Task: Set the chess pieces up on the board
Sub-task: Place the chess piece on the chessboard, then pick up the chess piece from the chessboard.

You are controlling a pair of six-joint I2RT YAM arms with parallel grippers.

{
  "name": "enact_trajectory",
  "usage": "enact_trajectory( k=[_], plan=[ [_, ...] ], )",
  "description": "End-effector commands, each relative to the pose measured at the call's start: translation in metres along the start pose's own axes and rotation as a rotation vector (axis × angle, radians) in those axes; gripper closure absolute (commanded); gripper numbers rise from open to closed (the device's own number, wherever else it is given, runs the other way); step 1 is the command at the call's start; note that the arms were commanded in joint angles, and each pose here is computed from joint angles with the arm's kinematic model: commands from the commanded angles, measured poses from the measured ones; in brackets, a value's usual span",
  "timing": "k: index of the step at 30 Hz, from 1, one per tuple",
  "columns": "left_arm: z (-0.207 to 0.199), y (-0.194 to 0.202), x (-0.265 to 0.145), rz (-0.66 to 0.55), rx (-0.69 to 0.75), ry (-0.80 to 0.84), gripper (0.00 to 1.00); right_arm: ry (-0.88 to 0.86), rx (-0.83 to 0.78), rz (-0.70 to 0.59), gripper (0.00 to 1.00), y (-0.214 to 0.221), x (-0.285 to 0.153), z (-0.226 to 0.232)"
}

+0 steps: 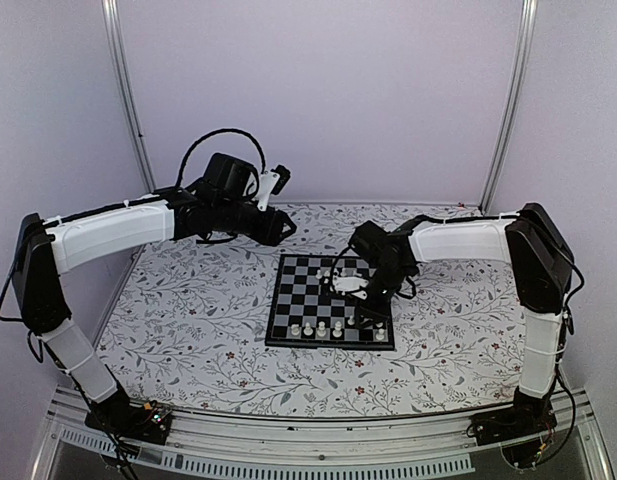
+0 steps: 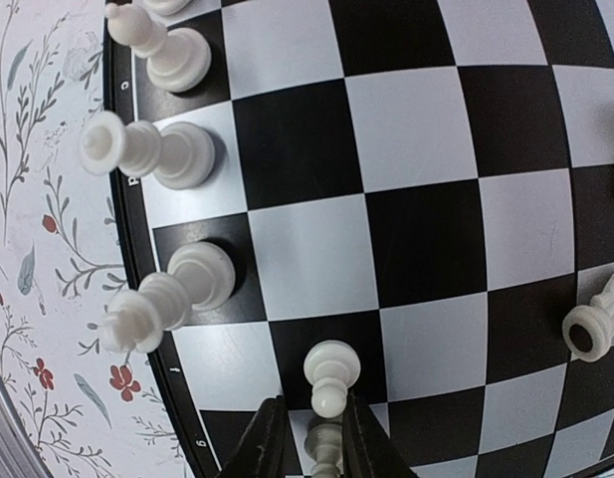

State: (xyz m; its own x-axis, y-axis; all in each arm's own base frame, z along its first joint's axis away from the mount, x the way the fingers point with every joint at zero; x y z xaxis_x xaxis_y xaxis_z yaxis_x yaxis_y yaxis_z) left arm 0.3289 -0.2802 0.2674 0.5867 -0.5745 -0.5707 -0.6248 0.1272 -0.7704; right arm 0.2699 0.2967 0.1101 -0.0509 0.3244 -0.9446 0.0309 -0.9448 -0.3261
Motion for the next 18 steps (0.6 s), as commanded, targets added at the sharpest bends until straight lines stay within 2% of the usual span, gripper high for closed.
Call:
enact_trajectory(
  k=[1,9,13,18],
  plan=[
    [-0.003,-0.006,0.001,-0.006,0.001,0.015,0.50,0.041,0.000,-0.011,0.79,0.001,-0.015,0.000],
    [-0.004,-0.005,0.002,-0.004,0.001,0.019,0.49,0.086,-0.009,-0.046,0.75,-0.009,-0.030,-0.007],
    [-0.003,-0.005,0.002,-0.005,0.002,0.016,0.49,0.099,0.001,-0.104,0.73,-0.015,-0.048,-0.018],
    [-0.003,-0.006,0.001,-0.008,0.000,0.016,0.49,0.149,0.074,-0.159,0.71,-0.017,-0.068,-0.043]
  ],
)
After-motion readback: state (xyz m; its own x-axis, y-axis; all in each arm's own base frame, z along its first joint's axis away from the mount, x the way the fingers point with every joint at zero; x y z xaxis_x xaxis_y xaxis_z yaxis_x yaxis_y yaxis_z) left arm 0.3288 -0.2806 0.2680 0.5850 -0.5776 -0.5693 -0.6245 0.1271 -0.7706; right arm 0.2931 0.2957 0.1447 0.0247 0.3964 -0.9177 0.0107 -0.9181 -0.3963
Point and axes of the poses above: each gripper's point midway between its finger pads, its own x axis out along the fingers, its own z axis along the line the jaws close on, y = z × x, the point moved 8 cm from there along -x, back along the fingers, and after that the axes turned 13 degrees about -x, right-handed, at the moved point
